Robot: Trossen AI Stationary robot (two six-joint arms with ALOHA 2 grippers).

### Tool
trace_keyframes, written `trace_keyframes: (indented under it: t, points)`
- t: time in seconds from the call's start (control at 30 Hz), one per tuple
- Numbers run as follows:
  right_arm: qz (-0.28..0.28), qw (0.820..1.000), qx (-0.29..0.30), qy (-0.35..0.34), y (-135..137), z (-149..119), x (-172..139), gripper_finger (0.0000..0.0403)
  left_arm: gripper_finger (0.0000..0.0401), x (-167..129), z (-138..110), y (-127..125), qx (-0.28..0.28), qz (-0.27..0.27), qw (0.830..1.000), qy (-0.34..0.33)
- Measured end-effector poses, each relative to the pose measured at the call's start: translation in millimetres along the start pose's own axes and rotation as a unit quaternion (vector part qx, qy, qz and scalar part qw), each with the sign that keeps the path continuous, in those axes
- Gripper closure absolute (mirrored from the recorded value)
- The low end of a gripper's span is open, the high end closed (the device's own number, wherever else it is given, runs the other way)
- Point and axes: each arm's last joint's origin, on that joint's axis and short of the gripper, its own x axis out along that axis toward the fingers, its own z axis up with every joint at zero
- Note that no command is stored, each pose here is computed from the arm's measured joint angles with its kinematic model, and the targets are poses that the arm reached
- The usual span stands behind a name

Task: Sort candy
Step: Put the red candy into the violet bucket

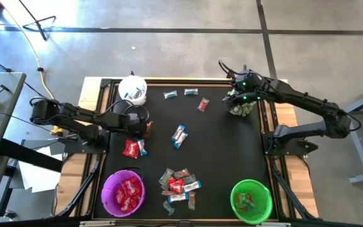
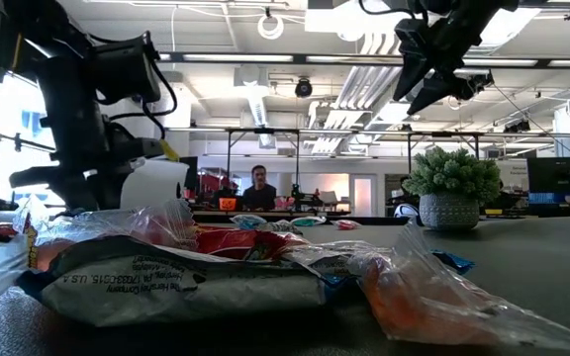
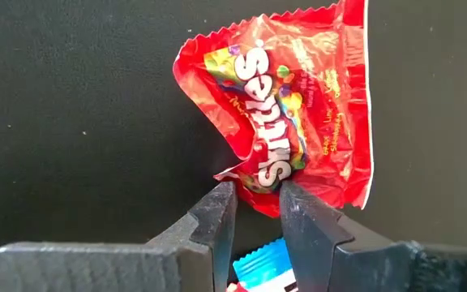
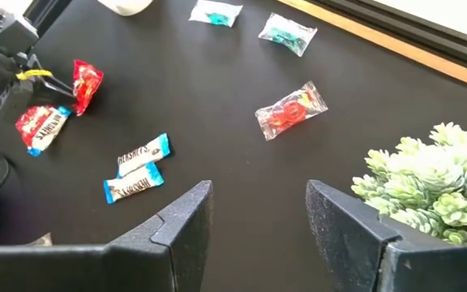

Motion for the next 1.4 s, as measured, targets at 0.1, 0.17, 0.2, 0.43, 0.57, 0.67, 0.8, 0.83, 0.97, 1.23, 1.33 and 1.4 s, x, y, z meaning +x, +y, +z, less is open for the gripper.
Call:
trace_keyframes:
  t: [0.1,0.17,0.2,0.43,0.57,0.67,0.8,0.83,0.97,1.23,1.33,1.4]
  points:
    - [0.002,1.000,0.000,-0.004,0,1,0,0.0208,0.0311,1,2,0,-0.006,-0.001,1.000,-0.016]
    - [0.004,1.000,-0.001,-0.007,1,1,0,0.0208,0.0311,2,3,1,-0.004,0.002,1.000,-0.027]
    - [0.005,1.000,-0.001,-0.008,1,2,0,0.0208,0.0311,2,3,1,-0.003,0.003,1.000,-0.031]
    - [0.009,1.000,-0.001,-0.016,2,3,0,0.0208,0.0360,2,4,2,-0.002,0.011,0.999,-0.044]
    - [0.009,1.000,-0.001,-0.017,2,3,0,0.0208,0.0396,2,4,3,-0.009,0.015,0.999,-0.048]
    - [0.009,1.000,-0.001,-0.017,2,3,0,0.0208,0.0396,2,4,3,-0.009,0.015,0.999,-0.047]
    - [0.010,1.000,0.007,-0.017,2,3,0,0.0208,0.0400,-1,4,0,-0.008,0.003,0.999,-0.044]
    - [0.010,1.000,0.006,-0.017,2,3,0,0.0208,0.0400,-4,4,-2,-0.002,-0.002,0.999,-0.043]
    - [0.011,1.000,0.015,-0.019,2,4,0,0.0208,0.0401,-23,7,-18,0.020,-0.058,0.997,-0.052]
    - [0.011,1.000,0.017,-0.020,2,4,0,0.0208,0.0401,-65,9,-40,0.057,-0.142,0.984,-0.092]
    - [0.011,1.000,0.017,-0.020,2,4,0,0.0208,0.0401,-74,10,-42,0.072,-0.152,0.980,-0.107]
    - [0.011,1.000,0.018,-0.020,2,4,0,0.0208,0.0401,-74,10,-40,0.085,-0.145,0.980,-0.107]
